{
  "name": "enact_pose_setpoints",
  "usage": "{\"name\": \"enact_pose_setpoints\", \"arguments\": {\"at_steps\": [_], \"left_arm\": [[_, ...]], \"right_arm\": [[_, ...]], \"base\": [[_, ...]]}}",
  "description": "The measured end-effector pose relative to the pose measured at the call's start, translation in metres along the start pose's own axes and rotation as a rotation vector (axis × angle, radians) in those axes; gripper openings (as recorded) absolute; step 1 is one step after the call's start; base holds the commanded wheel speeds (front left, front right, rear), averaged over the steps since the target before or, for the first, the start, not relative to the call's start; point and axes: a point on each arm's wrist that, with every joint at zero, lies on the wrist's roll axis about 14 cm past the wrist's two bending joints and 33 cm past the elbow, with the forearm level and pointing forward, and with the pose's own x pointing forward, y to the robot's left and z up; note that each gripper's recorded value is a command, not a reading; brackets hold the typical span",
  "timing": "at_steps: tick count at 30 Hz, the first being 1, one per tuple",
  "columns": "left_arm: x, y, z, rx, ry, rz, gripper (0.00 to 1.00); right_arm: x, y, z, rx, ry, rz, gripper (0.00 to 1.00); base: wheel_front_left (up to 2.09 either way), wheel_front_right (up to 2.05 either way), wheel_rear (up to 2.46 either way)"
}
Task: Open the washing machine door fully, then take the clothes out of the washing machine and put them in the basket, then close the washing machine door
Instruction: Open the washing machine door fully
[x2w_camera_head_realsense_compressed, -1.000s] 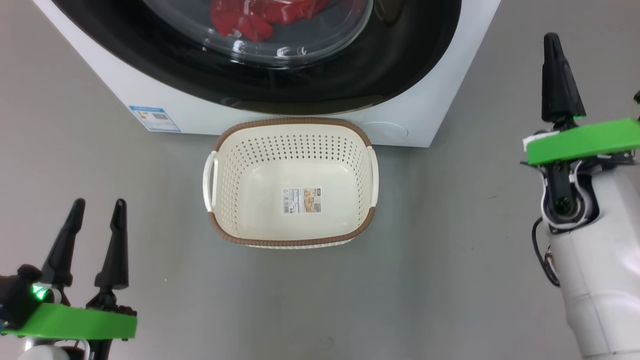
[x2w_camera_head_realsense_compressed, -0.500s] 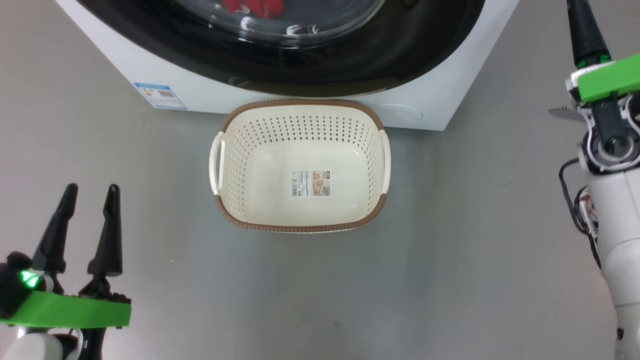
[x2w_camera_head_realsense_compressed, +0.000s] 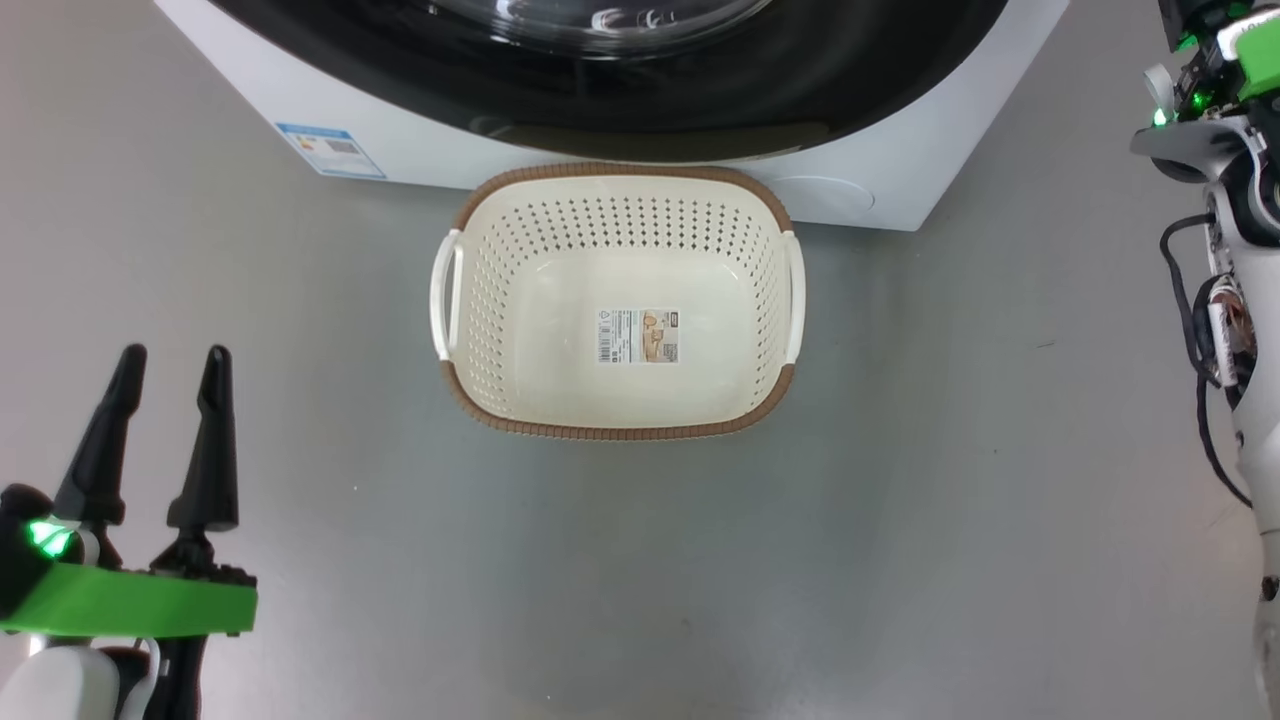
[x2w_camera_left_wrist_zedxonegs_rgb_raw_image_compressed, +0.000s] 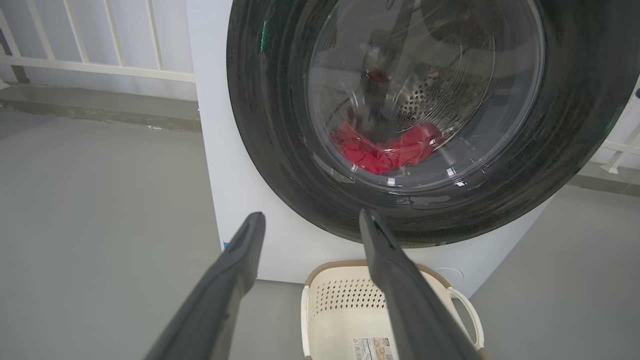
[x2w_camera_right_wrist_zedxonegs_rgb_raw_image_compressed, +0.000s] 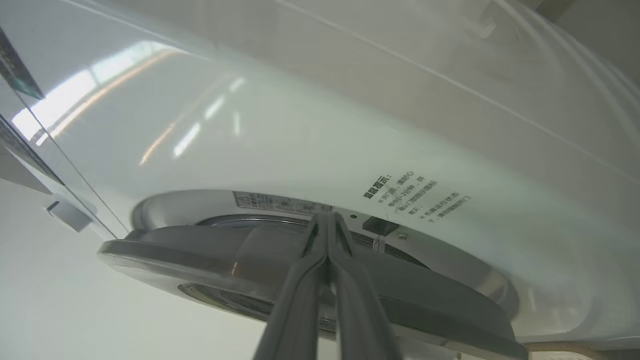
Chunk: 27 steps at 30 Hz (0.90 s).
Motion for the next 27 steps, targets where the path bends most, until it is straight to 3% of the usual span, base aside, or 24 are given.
{"name": "enact_pose_setpoints", "arguments": {"at_steps": [11, 27], "left_arm": [[0.004, 0.009, -0.002, 0.005, 0.004, 0.021, 1.0], [0.006, 0.014, -0.009, -0.007, 0.02, 0.044, 1.0]], "right_arm": [[0.024, -0.008, -0.027, 0.002, 0.197, -0.024, 0.0], [0.044, -0.005, -0.042, 0.013, 0.288, -0.02, 0.0]], "base": [[0.0, 0.0, 0.0], [0.0, 0.0, 0.0]]}}
